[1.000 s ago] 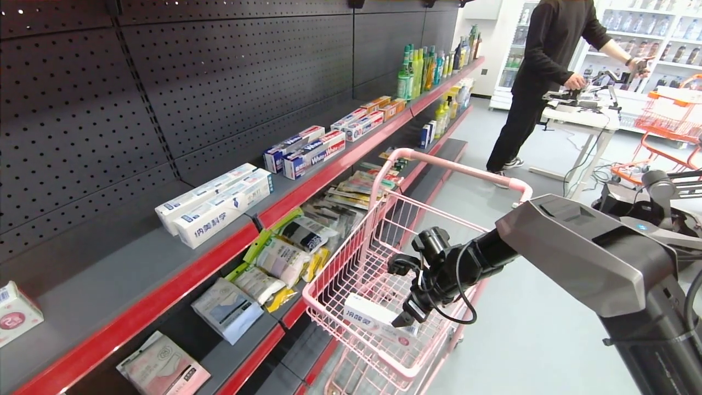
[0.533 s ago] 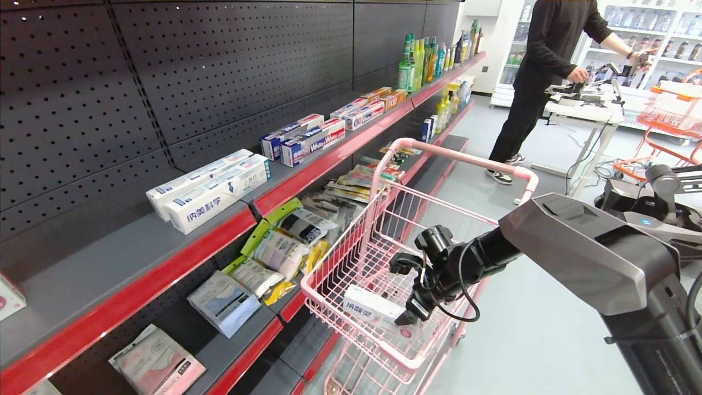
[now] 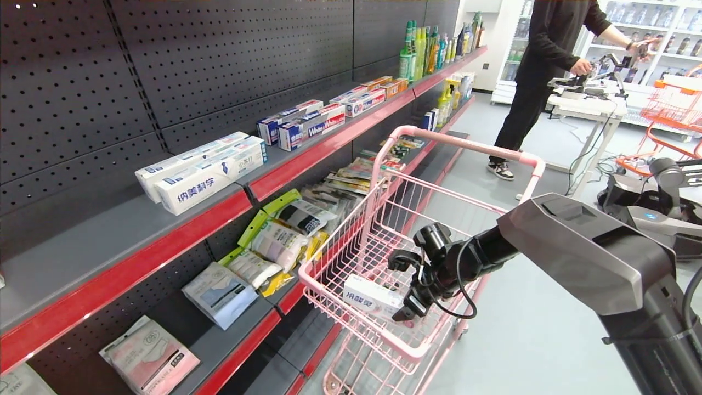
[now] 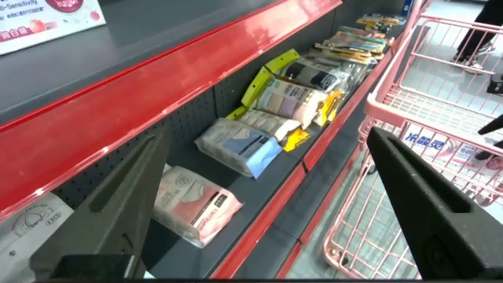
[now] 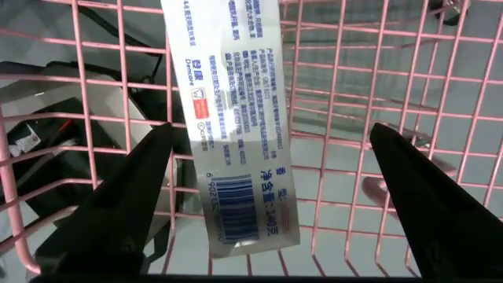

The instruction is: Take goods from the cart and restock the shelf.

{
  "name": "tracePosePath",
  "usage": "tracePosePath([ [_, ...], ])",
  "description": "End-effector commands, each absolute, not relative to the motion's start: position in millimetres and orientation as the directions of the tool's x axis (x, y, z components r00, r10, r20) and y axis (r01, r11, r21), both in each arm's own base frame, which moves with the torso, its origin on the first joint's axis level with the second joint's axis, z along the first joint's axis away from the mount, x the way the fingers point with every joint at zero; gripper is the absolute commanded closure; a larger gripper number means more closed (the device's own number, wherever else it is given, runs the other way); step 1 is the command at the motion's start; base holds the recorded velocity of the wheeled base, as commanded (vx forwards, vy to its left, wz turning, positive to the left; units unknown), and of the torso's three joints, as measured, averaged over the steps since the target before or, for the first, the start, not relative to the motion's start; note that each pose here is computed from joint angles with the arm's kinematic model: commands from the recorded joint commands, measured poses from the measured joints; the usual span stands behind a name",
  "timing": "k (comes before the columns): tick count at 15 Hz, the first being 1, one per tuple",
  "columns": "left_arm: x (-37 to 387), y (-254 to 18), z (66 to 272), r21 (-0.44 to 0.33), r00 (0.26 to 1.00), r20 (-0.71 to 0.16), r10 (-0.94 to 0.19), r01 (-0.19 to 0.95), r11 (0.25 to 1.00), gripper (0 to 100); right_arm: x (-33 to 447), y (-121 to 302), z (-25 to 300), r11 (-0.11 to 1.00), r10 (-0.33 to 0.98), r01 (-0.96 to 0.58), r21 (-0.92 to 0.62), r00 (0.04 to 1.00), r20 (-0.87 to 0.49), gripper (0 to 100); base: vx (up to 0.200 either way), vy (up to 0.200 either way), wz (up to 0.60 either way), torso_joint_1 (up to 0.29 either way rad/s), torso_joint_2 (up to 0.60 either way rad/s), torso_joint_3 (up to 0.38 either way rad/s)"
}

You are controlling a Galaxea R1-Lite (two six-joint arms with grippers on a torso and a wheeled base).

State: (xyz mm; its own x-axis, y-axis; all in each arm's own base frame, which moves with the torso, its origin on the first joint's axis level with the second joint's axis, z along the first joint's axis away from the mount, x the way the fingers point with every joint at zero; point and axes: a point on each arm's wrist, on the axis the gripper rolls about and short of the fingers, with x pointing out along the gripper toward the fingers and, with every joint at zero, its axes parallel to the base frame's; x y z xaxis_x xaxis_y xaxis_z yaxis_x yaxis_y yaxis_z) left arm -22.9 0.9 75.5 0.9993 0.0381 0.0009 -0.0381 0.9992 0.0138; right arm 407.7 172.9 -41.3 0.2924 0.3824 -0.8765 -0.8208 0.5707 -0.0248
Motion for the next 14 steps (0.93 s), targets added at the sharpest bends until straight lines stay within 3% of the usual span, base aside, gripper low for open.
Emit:
tracePosePath([
  [1,-22.8,0.9,75.5,0.014,0.999,0.000,0.038,-0.038,0.999,0,407.7,175.6,-44.1,0.565,0.384,-0.825,-0.023,0.288,-0.877,0,0.000,0.000,0.00,0.000,0.00,0.000],
  [14,-22.8,0.9,75.5,0.014,0.999,0.000,0.038,-0.038,0.999,0,406.2,189.0,-56.7,0.543,0.383,-0.839,-0.017,0.266,-0.884,0,0.000,0.000,0.00,0.000,0.00,0.000],
])
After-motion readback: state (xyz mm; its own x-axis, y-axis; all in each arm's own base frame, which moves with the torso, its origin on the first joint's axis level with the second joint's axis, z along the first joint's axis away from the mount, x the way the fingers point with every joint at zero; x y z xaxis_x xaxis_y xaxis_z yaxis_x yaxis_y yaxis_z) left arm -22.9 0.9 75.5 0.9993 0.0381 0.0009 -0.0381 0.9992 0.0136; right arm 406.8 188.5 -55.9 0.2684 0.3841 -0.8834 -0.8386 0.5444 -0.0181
